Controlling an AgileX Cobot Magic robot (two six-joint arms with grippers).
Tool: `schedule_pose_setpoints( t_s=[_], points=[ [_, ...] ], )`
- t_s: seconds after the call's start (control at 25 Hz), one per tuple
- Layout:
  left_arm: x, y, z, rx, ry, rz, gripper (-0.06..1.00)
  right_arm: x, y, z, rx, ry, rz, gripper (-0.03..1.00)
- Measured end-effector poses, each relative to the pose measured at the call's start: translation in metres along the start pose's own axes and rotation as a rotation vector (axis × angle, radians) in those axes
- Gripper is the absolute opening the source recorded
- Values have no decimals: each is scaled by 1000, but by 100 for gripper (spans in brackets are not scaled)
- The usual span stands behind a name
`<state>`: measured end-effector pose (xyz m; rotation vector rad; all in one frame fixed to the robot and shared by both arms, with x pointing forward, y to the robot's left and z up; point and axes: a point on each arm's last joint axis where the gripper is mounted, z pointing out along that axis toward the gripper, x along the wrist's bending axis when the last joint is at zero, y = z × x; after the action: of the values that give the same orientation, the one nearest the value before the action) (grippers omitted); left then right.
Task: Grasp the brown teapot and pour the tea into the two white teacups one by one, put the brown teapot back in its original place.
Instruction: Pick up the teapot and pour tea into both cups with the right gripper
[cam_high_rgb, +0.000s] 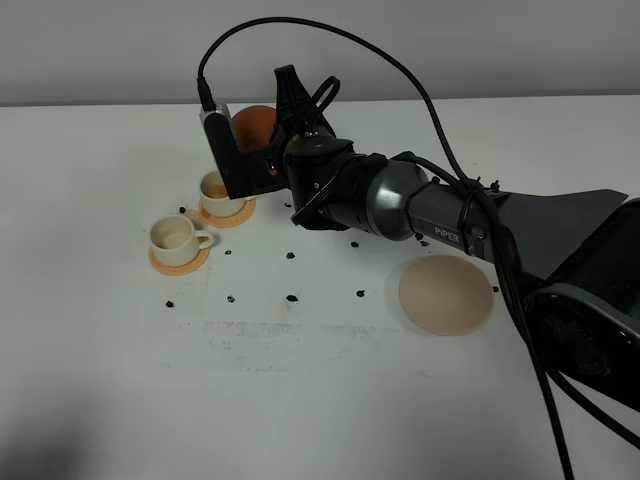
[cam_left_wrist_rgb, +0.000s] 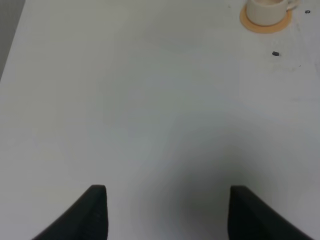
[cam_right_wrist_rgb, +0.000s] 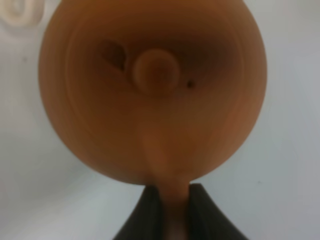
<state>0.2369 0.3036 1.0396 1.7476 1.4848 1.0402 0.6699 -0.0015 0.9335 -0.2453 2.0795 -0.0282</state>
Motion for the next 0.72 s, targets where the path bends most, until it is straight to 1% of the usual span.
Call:
schedule_pose_setpoints(
  t_s=[0.16,0.72],
  points=[
    [0,0,0,0,0,0,50,6,1,4,4,10,-11,9],
    [0,0,0,0,0,0,50,3,1,4,5,-19,-61,9]
  ],
)
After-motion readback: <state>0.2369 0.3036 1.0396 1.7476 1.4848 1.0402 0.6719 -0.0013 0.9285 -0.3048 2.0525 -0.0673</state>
